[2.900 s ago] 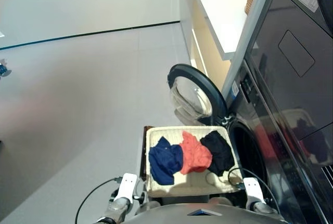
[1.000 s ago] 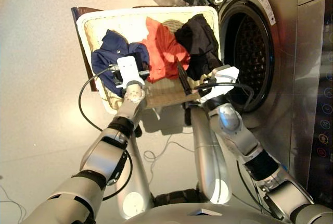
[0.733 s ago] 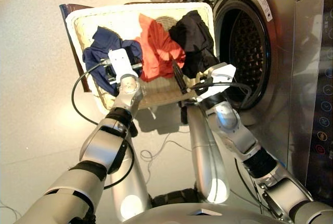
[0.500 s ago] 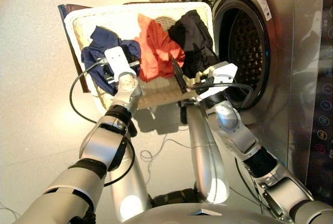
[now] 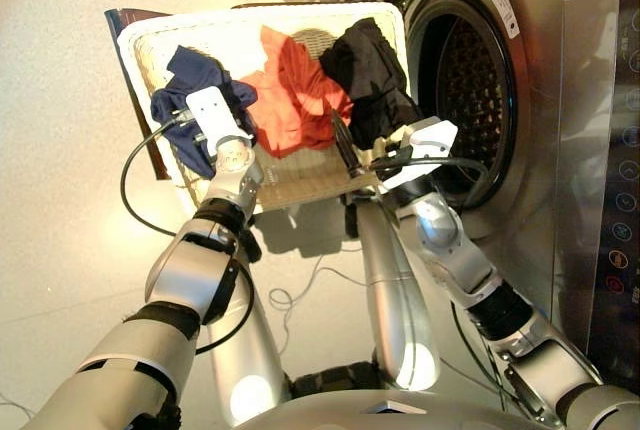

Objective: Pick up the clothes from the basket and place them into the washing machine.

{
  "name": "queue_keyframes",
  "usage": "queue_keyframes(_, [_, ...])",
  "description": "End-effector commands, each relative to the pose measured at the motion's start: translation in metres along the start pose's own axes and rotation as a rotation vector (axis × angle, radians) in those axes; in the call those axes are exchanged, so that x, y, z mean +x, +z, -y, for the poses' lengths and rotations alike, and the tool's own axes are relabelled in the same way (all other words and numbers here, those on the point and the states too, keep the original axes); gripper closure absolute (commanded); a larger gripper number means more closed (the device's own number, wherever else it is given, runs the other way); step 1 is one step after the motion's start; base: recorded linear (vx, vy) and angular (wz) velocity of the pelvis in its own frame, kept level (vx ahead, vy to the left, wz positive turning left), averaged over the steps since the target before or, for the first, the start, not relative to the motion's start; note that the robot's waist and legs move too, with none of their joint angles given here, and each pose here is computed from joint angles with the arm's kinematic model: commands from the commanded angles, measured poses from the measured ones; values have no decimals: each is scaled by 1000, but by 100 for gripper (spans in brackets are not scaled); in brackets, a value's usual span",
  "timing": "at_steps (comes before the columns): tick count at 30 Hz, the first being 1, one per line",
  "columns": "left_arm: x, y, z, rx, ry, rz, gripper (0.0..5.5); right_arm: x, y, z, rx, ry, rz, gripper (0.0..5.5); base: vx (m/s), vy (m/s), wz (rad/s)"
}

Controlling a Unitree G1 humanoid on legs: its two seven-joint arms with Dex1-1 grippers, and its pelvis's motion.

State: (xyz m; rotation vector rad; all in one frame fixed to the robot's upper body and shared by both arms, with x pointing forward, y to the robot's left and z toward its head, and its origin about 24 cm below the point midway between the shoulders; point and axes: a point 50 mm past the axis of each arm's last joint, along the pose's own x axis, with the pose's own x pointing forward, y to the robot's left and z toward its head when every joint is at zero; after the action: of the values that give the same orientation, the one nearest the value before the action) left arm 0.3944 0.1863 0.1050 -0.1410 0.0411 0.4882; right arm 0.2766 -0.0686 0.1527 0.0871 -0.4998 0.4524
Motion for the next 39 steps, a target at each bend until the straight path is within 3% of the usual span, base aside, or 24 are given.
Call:
queue_keyframes(1, [1,6,-9,-45,27,59,550,-3,28,14,-75,10,142,0,0,0,0])
queue_keyframes(5, [-25,6,8,-24,-121,201,550,-6,17,31,-144,-87,93,0,0,0,0])
queue_keyframes(11, [-72,27,7,-97,-358,427,550,-12,-4,62,-330,-214,-24,0,0,0,0])
queue_keyframes(16, [-106,63,8,-63,-618,632,550,-8,-9,66,-464,-112,-93,0,0,0,0])
queue_keyframes(21, [-141,89,14,-124,-894,731,550,5,8,55,-494,66,-61,0,0,0,0])
queue_keyframes(26, [-170,97,29,-192,-1190,700,550,23,35,37,-591,210,53,0,0,0,0])
queue_keyframes(31, [-191,83,47,-245,-1428,554,550,44,56,9,-625,345,170,0,0,0,0])
queue_keyframes(39, [-197,61,57,-187,-1545,399,550,71,81,-20,-722,413,313,0,0,-7,-1])
